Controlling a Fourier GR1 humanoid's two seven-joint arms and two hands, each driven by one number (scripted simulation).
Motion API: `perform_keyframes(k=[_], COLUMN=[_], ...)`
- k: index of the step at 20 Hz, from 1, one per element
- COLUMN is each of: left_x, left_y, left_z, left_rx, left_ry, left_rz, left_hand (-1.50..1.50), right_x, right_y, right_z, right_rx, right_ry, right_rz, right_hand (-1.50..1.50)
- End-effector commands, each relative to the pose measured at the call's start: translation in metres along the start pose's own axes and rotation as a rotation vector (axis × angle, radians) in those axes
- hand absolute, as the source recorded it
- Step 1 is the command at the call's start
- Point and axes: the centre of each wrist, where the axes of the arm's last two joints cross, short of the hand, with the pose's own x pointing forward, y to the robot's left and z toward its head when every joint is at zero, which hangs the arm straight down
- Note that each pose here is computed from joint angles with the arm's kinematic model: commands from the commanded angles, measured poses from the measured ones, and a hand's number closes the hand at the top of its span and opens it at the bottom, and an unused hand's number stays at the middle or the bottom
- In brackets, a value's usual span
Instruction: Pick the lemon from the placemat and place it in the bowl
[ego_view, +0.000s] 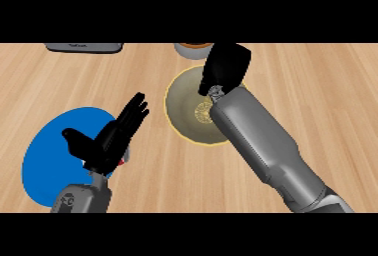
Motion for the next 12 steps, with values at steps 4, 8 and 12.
perform_keyframes(k=[4, 8, 12], left_x=[-0.002, -0.003, -0.005], left_y=[-0.008, -0.010, -0.001], left_z=[-0.013, -0.001, 0.002], left_rx=[-0.007, -0.008, 0.005], left_ry=[0.000, -0.004, 0.022], left_rz=[0.008, -0.002, 0.006], left_hand=[0.00, 0.00, 0.00], right_x=[-0.018, -0.027, -0.031], right_y=[0.032, 0.038, 0.024], right_z=[-0.029, -0.036, -0.029], right_rx=[0.070, 0.037, -0.150], right_ry=[0.168, 0.121, 0.117], right_rz=[-0.186, -0.351, -0.661], right_hand=[-1.50, -1.50, -1.50])
